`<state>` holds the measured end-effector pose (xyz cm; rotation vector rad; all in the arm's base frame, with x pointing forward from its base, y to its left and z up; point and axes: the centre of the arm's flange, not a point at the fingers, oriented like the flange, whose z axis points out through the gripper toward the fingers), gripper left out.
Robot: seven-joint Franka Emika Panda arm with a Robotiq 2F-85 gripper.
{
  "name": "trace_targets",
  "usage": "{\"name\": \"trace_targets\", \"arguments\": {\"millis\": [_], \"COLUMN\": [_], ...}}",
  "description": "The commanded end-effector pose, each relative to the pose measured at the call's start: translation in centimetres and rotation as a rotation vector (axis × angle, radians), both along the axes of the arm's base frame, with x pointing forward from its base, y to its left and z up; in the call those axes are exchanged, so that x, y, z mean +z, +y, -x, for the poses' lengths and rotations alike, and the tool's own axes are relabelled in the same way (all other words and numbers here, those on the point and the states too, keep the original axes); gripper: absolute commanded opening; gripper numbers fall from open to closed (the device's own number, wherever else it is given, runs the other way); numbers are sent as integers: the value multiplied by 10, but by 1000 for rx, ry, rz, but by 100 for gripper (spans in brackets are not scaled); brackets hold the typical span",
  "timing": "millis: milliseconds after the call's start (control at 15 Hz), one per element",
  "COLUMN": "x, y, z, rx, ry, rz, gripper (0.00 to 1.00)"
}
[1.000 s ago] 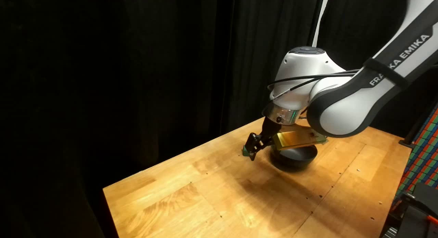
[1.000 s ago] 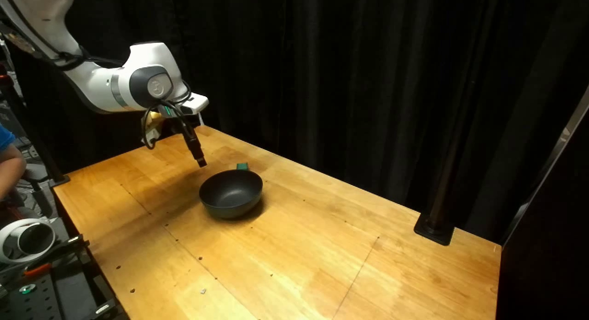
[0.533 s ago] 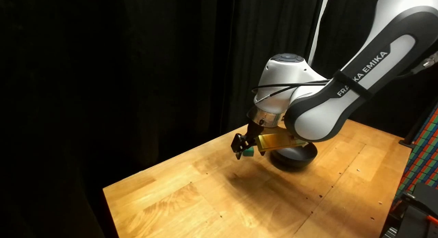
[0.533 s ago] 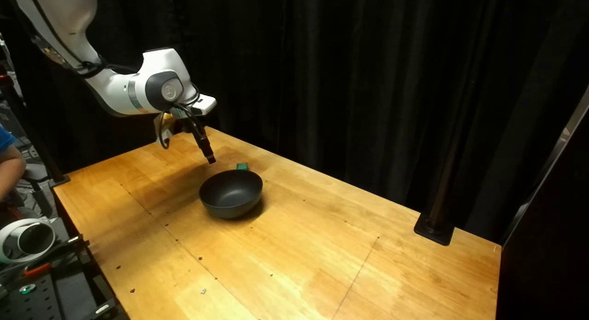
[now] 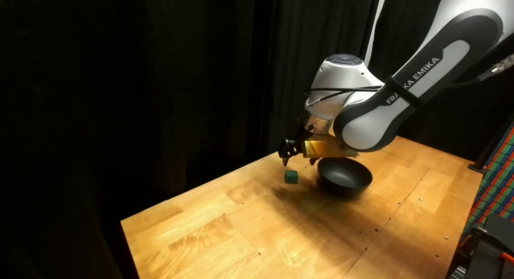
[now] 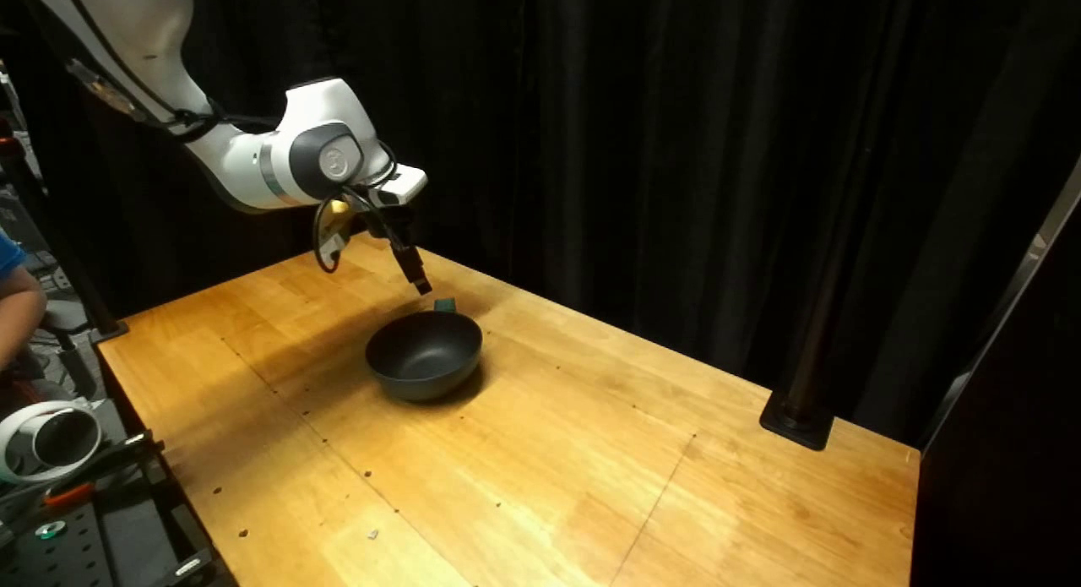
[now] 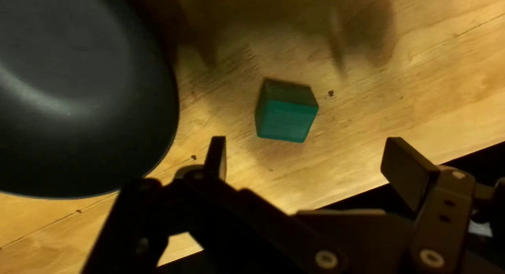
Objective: Put the green block inside the black bowl.
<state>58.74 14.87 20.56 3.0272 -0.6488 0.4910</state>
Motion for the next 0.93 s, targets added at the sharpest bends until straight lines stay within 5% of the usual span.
{"name": "trace_targets", "arguments": {"millis": [0, 867], "x": [-7, -59], "y": [-6, 15], "z": [-14, -13], "rx": [-60, -100], "ry": [-43, -74], "rz": [4, 19], "gripper": [100, 100]}}
